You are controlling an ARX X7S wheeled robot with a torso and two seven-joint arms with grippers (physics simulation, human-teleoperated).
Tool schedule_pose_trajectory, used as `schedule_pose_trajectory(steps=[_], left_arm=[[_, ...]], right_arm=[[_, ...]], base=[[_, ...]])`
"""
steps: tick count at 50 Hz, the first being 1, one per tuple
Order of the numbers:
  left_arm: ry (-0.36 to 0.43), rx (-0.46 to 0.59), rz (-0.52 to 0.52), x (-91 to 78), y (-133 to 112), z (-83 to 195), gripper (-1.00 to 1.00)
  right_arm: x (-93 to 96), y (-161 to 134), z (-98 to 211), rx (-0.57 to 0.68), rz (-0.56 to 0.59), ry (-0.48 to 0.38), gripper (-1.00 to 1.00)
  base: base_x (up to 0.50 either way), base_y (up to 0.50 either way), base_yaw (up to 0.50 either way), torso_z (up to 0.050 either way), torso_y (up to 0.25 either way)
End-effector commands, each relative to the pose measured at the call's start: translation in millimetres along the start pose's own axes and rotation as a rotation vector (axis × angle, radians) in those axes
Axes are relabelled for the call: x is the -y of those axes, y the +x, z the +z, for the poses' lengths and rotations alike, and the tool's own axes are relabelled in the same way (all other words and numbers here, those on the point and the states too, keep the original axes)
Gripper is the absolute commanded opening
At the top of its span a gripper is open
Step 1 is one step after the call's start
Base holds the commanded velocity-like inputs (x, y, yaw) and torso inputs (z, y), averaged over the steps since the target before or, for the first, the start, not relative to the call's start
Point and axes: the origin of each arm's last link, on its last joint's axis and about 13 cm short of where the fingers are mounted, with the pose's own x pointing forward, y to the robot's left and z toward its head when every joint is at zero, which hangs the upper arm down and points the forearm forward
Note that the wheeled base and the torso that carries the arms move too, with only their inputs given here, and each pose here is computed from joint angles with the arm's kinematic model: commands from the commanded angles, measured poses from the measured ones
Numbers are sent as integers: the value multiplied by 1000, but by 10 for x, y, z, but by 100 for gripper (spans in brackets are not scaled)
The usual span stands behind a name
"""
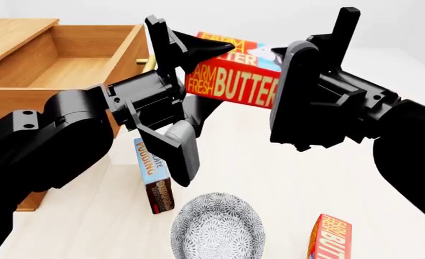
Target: Put the butter at the front in the top drawer of the cabinet and close it.
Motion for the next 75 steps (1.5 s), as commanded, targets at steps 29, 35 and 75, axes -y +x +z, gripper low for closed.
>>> schedule_pose_trajectory(steps=[29,35,75], left_arm=[[-132,-202,9,-334,-288,212,-100],[-204,-287,64,-441,-356,267,-100],[-1452,-1010,383,-870,-191,-8,-100]], right_arm=[[40,-694,-45,-260,-279,-51,100],[15,-815,-59,-311,-304,-16,100],[-373,-343,127,-211,-585,1420,100]], base=[[0,0,0,0,1],[0,0,0,0,2],[0,0,0,1,1]])
